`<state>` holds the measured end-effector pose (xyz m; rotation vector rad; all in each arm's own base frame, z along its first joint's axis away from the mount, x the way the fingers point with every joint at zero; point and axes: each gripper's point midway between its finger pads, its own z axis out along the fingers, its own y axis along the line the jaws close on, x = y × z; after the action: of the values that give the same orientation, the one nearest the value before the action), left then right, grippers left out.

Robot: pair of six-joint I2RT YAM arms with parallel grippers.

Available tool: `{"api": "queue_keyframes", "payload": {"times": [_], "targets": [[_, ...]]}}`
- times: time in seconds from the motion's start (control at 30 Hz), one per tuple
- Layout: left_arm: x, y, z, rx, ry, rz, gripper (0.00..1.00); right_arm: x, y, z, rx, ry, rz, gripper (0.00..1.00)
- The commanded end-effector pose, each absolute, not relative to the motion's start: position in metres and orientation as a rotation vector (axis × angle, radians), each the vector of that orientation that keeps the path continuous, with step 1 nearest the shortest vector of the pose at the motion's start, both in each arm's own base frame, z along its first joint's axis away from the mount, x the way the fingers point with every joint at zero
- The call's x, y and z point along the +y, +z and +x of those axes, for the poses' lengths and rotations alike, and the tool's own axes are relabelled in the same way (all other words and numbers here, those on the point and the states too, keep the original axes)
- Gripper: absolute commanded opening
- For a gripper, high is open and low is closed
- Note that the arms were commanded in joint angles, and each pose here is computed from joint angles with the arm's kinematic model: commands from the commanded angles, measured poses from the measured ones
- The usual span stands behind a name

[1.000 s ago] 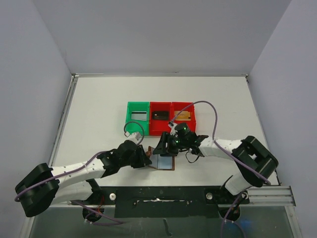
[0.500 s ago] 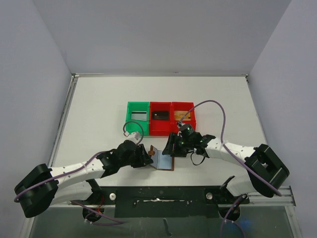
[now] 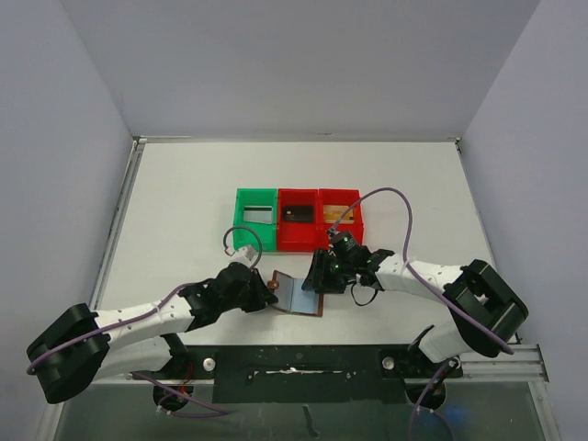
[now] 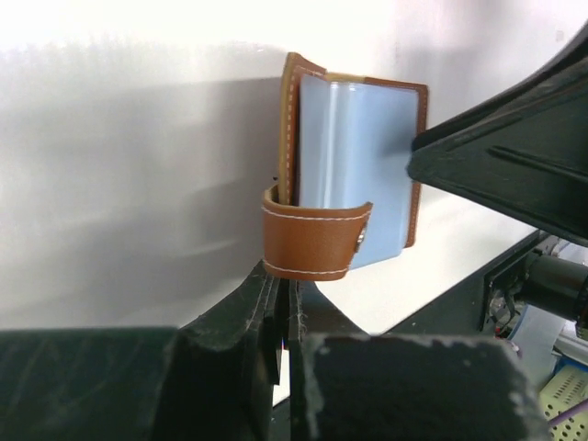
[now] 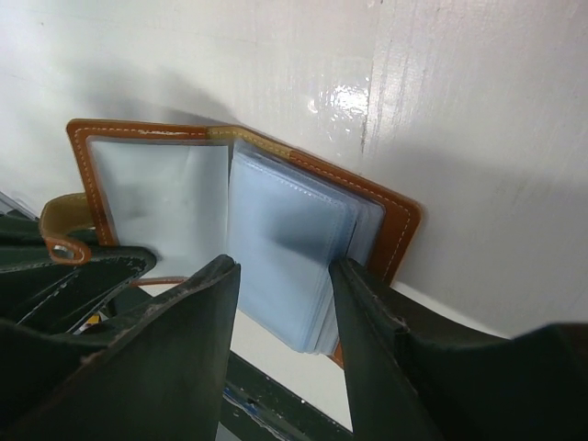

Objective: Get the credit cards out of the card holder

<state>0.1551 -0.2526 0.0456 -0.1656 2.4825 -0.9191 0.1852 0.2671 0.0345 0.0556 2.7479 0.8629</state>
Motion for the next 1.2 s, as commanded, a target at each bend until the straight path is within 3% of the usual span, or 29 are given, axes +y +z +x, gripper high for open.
{"api": "queue_keyframes", "payload": {"times": [0.0,0.9,1.17], "targets": [[-0.25,0.034,0.151,2.489,-0.935,-0.231,0.0,0.273,0.033,0.187,2.74,0.89,0.06,0.47],[-0.254,0.034,0.151,2.45,-0.971,-0.348,0.0,0.323,0.086,0.189,2.563,1.291,-0.108,0.43],[-0.248,0.038,0.153,2.432,-0.955,-0.381,0.0,0.261,0.057,0.195,2.687,0.777,0.096,0.57]]}}
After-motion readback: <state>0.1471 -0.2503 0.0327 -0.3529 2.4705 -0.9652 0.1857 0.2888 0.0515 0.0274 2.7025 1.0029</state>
